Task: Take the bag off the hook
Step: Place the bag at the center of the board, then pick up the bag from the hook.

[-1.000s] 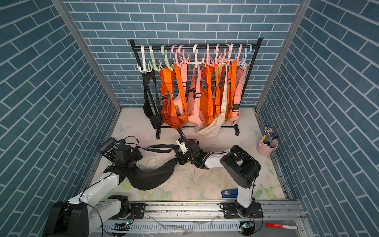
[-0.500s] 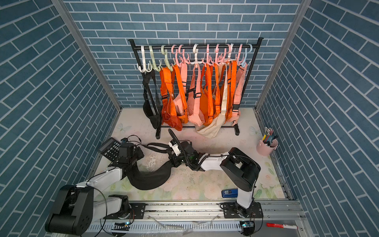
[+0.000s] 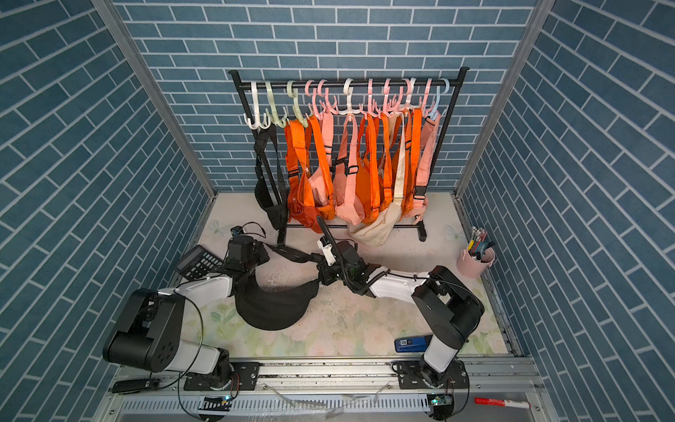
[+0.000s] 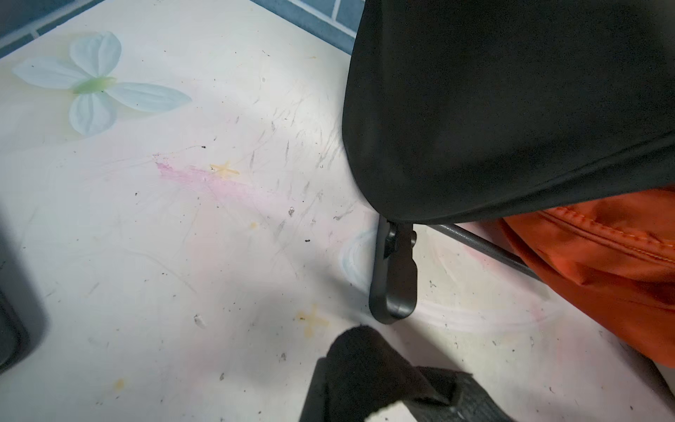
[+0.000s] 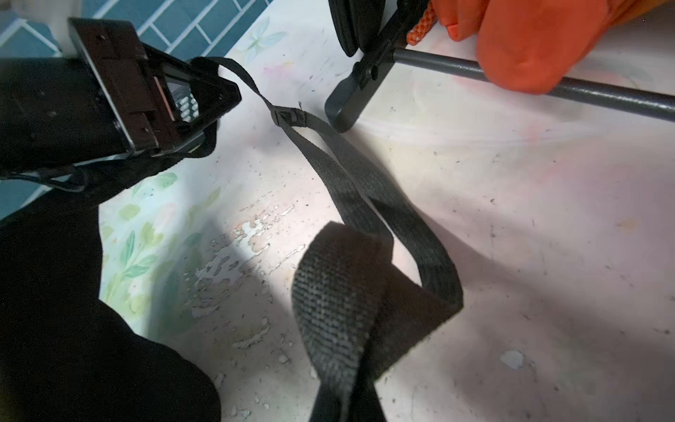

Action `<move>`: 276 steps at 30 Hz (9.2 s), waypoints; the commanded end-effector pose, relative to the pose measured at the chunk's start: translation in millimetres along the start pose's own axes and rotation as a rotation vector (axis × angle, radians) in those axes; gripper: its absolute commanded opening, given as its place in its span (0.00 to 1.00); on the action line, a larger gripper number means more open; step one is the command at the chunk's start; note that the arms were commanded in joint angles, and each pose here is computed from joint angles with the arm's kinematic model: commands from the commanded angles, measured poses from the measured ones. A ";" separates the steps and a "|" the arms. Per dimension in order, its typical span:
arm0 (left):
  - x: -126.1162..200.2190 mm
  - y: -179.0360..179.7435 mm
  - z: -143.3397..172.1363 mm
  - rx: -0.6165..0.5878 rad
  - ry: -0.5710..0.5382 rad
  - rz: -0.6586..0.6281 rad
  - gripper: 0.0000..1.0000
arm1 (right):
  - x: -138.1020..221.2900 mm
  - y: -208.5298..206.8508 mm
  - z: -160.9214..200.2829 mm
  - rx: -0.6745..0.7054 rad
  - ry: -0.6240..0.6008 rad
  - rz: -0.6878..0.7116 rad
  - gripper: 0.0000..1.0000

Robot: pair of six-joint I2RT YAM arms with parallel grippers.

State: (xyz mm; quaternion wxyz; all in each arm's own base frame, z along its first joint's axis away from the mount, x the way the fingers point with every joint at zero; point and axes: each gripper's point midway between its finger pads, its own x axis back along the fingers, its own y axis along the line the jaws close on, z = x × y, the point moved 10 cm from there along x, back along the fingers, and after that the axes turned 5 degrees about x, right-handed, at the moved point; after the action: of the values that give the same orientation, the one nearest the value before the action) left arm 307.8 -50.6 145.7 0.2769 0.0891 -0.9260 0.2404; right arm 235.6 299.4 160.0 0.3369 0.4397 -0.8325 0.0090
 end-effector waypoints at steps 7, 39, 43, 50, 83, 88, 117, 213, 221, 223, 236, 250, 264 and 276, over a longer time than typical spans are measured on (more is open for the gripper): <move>2.5 5.5 2.6 -0.026 -0.058 -0.040 0.00 | -20.7 -4.0 -10.4 0.044 0.056 0.019 0.00; -0.7 19.7 17.7 -0.063 0.070 -0.184 0.68 | -28.0 -26.8 25.3 -0.091 0.150 0.124 0.43; 3.8 15.5 11.7 -0.062 0.058 -0.165 0.76 | -28.2 -28.9 26.2 -0.080 0.178 0.148 0.48; 24.4 5.2 -4.6 -0.041 0.027 -0.095 0.81 | -43.2 -37.0 14.6 -0.019 0.231 0.254 0.52; 180.8 -31.3 -110.1 -0.095 -0.265 0.107 0.99 | 13.1 -8.1 -76.9 0.212 0.060 0.197 0.59; 205.5 -37.5 -126.1 -0.160 -0.282 0.124 0.99 | 37.0 15.6 -101.3 0.243 0.017 0.152 0.63; 231.3 -8.2 -91.0 -0.274 -0.362 0.188 0.99 | -19.4 12.9 -258.9 0.223 -0.190 0.009 0.60; 85.4 -143.8 -187.9 -0.460 -0.289 0.585 0.99 | 115.4 -11.4 -271.6 0.194 -0.536 -0.094 0.00; 48.9 -160.6 -201.8 -0.471 -0.267 0.619 0.99 | 115.6 -19.9 -270.5 0.197 -0.542 -0.105 0.00; 40.0 -165.0 -202.8 -0.482 -0.258 0.636 0.98 | 114.4 -22.9 -269.6 0.194 -0.539 -0.106 0.00; 4.3 -183.2 -210.5 -0.477 -0.242 0.722 0.54 | 112.6 -39.2 -267.3 0.184 -0.528 -0.109 0.00; 57.6 -185.7 -230.6 -0.455 -0.312 0.748 0.00 | 114.1 -40.6 -276.7 0.139 -0.552 -0.139 0.00; 127.7 -187.5 -271.2 -0.438 -0.446 0.658 0.00 | 94.2 -45.8 -299.4 0.082 -0.562 -0.157 0.00; 125.3 -205.4 -308.5 -0.417 -0.464 0.615 0.00 | 92.1 -49.3 -334.0 0.091 -0.590 -0.166 0.00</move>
State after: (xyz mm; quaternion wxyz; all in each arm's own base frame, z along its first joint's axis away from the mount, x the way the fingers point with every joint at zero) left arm 400.4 -83.3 524.1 -0.0311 -0.2073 -0.9730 0.0965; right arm 423.1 310.1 444.6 0.0625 0.5009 -0.8574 -0.1003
